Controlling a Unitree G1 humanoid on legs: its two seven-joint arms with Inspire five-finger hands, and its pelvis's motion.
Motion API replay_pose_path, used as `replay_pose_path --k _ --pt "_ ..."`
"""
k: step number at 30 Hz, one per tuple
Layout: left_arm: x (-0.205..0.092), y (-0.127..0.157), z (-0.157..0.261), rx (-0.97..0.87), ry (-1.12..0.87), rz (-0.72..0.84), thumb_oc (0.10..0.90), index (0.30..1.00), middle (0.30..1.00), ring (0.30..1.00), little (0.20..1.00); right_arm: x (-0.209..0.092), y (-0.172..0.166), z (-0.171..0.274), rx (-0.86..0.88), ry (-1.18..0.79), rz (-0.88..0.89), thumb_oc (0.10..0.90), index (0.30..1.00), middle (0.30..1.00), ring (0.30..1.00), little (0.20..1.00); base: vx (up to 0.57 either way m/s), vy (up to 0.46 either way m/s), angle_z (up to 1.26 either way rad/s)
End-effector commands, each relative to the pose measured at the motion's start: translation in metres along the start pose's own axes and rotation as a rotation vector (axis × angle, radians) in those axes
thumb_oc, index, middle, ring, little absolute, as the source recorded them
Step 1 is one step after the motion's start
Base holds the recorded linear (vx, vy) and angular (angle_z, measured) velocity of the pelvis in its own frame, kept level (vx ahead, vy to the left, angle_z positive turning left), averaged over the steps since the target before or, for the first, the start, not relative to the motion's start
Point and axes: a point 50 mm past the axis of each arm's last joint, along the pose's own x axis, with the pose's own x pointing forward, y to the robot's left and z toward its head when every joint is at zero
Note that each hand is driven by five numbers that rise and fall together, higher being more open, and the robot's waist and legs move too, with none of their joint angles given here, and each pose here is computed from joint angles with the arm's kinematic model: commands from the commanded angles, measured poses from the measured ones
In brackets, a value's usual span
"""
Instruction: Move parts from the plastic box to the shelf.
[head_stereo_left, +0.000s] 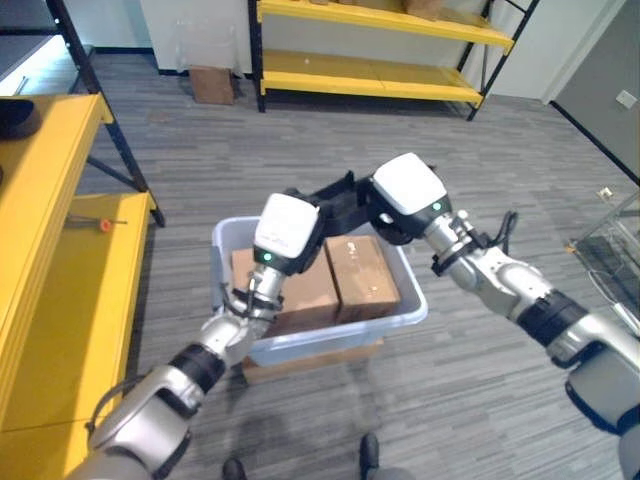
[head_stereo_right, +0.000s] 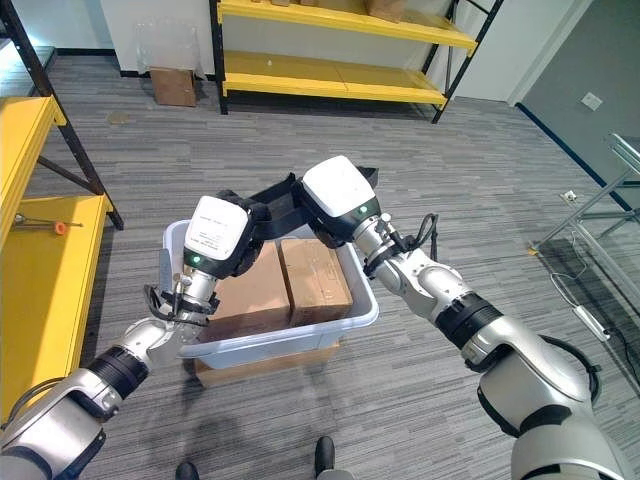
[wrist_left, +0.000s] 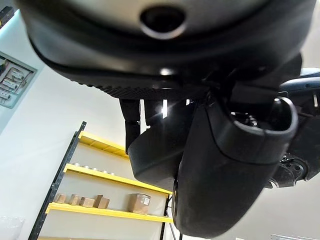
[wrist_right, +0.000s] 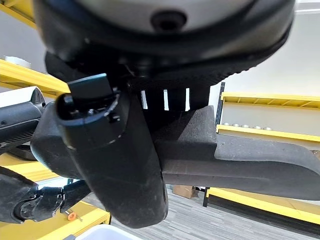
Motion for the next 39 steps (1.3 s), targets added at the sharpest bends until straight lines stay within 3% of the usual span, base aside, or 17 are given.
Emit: replay_pose_path --k 1,10,11,12,13,19,25,33,39 --pt "0.059 0.03 0.033 -0.04 -0.154 0.178 0.4 0.3 0.3 0.3 0.3 0.057 -0.104 0.025 0.041 -0.137 -0.461 0.4 0.3 0.3 0.3 0.3 0.0 0.0 0.0" --pt "0.058 0.037 0.044 -0.082 -0.203 0.197 0.4 0.3 0.3 0.3 0.3 0.054 -0.104 0.025 0.052 -0.137 -0.465 0.4 0.3 0.3 0.3 0.3 0.0 0.0 0.0" --pt "0.056 0.037 0.042 -0.085 -0.196 0.193 0.4 0.3 0.3 0.3 0.3 0.053 -0.103 0.024 0.053 -0.131 -0.461 0.563 0.528 0.528 0.528 0.528 0.0 0.0 0.0" --pt "0.054 0.037 0.04 -0.09 -0.188 0.192 0.4 0.3 0.3 0.3 0.3 0.051 -0.102 0.023 0.067 -0.123 -0.457 0.865 0.951 0.951 0.951 0.951 0.0 0.0 0.0" --pt "0.051 0.036 0.037 -0.096 -0.169 0.18 0.4 0.3 0.3 0.3 0.3 0.05 -0.101 0.021 0.087 -0.111 -0.448 0.9 1.0 1.0 1.0 1.0 0.0 0.0 0.0" --pt "0.03 0.032 0.015 -0.13 -0.054 0.143 0.4 0.3 0.3 0.3 0.3 0.031 -0.095 0.012 0.277 -0.037 -0.464 0.9 1.0 1.0 1.0 1.0 0.0 0.0 0.0" --pt "-0.006 0.029 -0.015 -0.128 0.084 0.077 0.4 0.3 0.3 0.3 0.3 -0.012 -0.074 0.002 0.505 0.065 -0.51 0.9 1.0 1.0 1.0 1.0 0.0 0.0 0.0" --pt "-0.042 0.038 -0.042 -0.094 0.196 0.06 0.4 0.3 0.3 0.3 0.3 -0.061 -0.06 0.001 0.616 0.136 -0.534 0.9 1.0 1.0 1.0 1.0 0.0 -0.004 0.0" --pt "-0.093 0.057 -0.066 -0.06 0.353 0.09 0.4 0.3 0.3 0.3 0.3 -0.118 -0.048 -0.005 0.659 0.269 -0.554 0.9 1.0 1.0 1.0 1.0 -0.04 -0.046 0.0"
